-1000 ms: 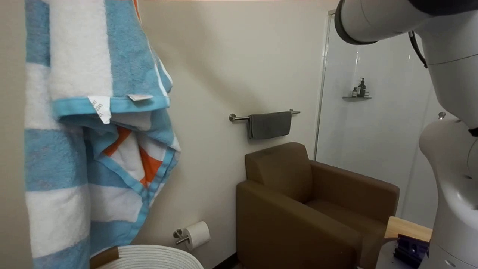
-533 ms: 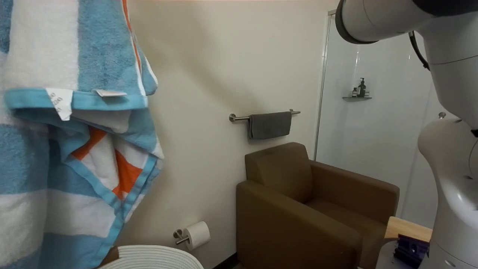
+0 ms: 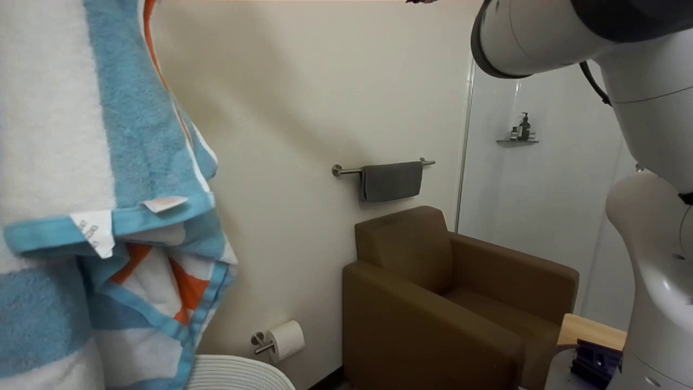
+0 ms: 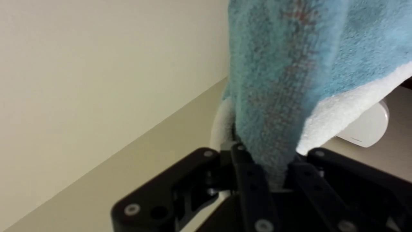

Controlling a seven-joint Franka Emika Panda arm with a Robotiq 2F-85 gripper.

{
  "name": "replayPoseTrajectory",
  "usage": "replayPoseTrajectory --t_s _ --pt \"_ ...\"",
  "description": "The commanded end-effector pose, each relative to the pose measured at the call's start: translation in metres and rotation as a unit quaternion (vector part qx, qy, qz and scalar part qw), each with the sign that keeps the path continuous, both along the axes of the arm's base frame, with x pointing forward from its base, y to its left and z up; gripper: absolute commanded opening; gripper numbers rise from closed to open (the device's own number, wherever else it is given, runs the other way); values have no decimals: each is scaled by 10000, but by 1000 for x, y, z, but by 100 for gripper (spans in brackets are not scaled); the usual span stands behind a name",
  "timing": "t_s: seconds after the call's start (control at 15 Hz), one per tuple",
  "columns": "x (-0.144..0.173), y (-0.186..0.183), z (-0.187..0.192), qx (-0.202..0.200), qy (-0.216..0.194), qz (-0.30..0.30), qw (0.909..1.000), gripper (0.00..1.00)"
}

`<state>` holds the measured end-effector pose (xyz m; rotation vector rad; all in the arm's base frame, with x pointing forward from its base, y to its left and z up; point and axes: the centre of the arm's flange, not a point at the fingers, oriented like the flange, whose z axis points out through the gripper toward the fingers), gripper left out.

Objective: Put the towels in the laundry hamper

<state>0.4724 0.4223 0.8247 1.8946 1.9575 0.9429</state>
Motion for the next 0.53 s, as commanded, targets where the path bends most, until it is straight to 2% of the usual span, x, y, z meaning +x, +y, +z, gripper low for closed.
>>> replayPoseTrajectory --t_s 0.0,0.33,0.47 --pt "-23 3 -17 -1 22 346 9994 7" --pt "-37 3 -52 83 284 557 9980 7" --pt "-34 0 -66 91 261 577 9980 7"
